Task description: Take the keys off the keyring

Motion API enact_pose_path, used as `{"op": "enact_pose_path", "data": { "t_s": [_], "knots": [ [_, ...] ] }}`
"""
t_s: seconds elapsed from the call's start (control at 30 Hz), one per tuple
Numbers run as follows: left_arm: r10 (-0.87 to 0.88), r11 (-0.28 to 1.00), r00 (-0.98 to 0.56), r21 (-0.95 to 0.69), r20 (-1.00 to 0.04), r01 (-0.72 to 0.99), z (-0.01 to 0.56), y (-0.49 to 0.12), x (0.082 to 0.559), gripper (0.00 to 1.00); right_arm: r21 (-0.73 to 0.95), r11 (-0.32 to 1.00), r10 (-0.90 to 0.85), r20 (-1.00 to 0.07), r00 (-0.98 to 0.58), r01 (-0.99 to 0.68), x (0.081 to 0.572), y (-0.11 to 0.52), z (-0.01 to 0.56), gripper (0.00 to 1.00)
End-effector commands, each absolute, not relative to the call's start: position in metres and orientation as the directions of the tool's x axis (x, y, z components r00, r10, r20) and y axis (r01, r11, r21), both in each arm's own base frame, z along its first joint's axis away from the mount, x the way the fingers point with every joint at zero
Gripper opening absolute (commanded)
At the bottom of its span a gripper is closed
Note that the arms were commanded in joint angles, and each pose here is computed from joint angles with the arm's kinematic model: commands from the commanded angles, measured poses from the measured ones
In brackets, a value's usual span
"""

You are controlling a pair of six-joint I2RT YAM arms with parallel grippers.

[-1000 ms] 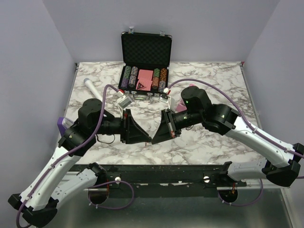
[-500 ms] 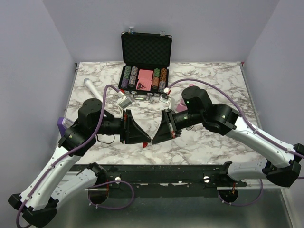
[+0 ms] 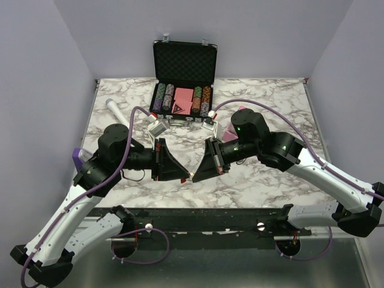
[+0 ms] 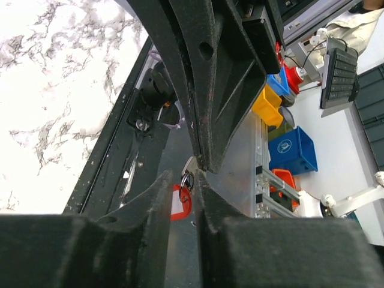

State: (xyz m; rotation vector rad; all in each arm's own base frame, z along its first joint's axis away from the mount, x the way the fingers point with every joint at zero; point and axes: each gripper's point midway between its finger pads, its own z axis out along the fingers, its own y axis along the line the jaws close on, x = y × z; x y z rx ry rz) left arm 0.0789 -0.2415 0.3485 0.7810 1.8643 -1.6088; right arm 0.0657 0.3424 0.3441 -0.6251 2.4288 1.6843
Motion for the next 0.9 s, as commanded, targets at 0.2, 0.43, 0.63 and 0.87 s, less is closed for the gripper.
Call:
{"op": "enact_pose_path", "data": {
  "t_s": [0.2,0.43,0.63,0.87],
  "knots": [
    [0.050,0.105,-0.640,-0.634,-0.766,0.766,0.3678,-0.2401,0.0825,0.47,0.874,0.263,-0.280,-0.336,-0.899,-0.408,0.0589,0.3395,0.3482,0.01],
    [0.059,0.101,-0.646,-0.640,-0.761,0.762,0.3665,-0.2406,0.0818,0.31,0.875,0.259,-0.279,-0.337,-0.899,-0.409,0.0586,0.3393,0.3496,0.01],
    [0.069,0.088,-0.647,-0.642,-0.759,0.762,0.3664,-0.2407,0.0797,0.26,0.875,0.257,-0.279,-0.339,-0.898,-0.410,0.0589,0.3398,0.3506,0.01],
    [0.071,0.087,-0.647,-0.642,-0.759,0.762,0.3663,-0.2402,0.0785,0.19,0.875,0.254,-0.279,-0.341,-0.898,-0.412,0.0588,0.3400,0.3524,0.01]
  ]
}}
